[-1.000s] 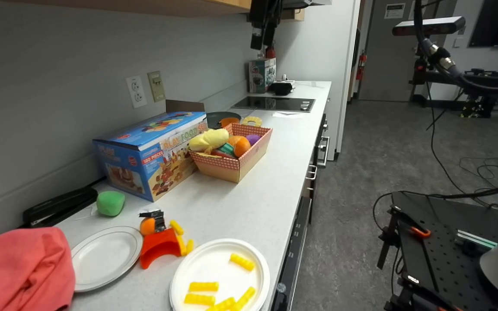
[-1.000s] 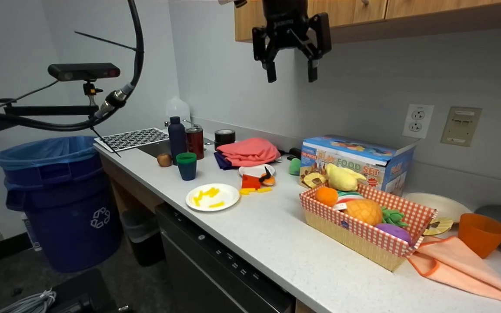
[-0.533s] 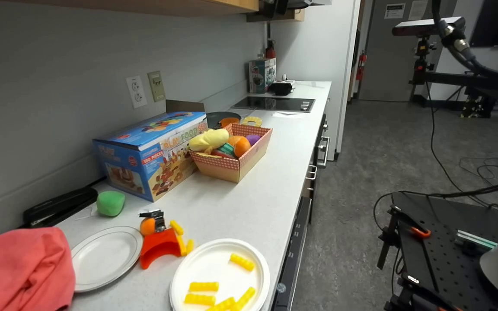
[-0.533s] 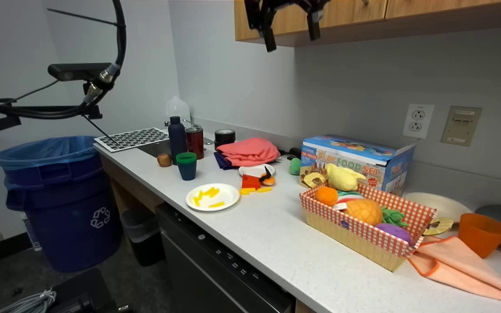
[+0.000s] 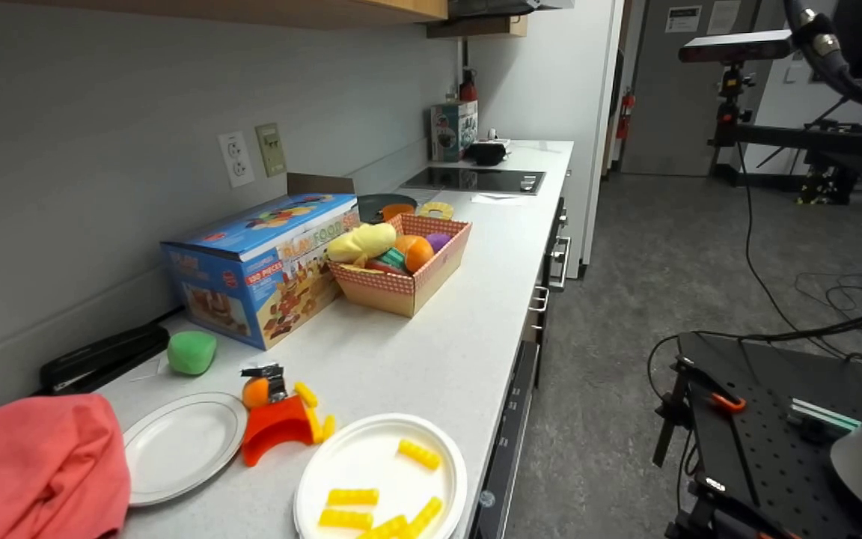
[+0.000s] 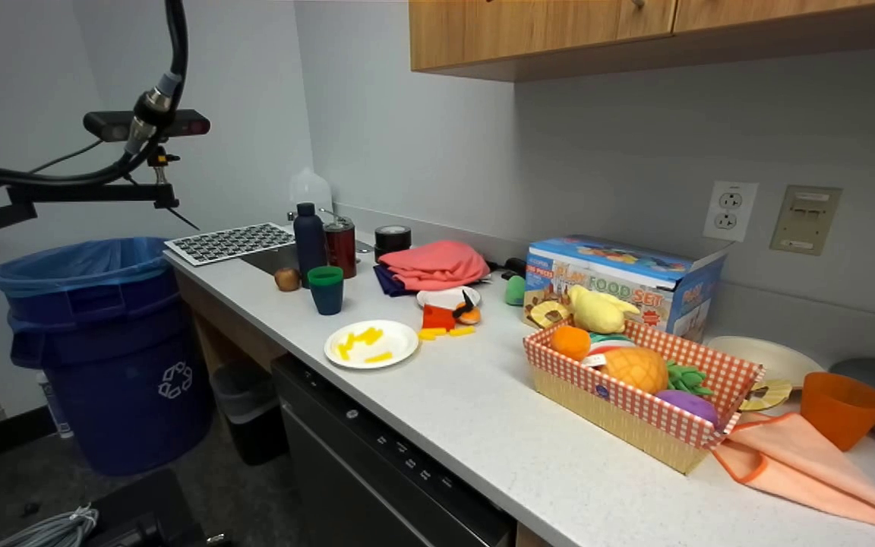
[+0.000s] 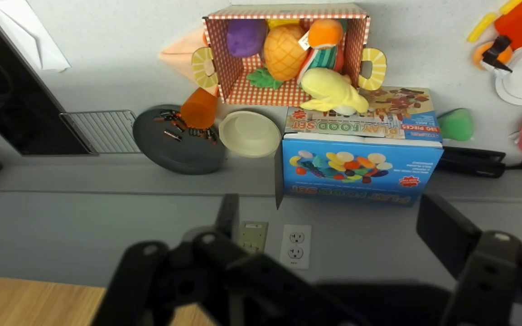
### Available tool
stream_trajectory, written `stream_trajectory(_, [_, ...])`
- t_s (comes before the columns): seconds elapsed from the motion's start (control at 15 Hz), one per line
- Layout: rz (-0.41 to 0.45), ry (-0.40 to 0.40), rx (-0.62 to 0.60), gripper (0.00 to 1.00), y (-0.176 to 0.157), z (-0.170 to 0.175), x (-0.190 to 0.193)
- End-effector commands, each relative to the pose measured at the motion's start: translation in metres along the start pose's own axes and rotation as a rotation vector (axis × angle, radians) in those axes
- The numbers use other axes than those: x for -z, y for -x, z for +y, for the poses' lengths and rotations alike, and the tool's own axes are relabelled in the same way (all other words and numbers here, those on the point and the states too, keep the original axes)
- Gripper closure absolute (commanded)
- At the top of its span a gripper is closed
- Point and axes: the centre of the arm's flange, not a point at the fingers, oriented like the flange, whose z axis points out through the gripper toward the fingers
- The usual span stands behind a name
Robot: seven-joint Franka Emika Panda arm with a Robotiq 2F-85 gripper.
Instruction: Open the right door of the top cabinet.
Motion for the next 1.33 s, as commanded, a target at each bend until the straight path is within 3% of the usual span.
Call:
stream_trajectory(0.0, [-0.001,0.0,0.0,0.0,0.0,0.0,-0.001])
stream_trajectory(0.93, [-0.006,0.0,0.0,0.0,0.0,-0.001,-0.003])
stream_trajectory(1.27, [0.188,0.06,-0.141,0.0,-0.056,0.029,0.009])
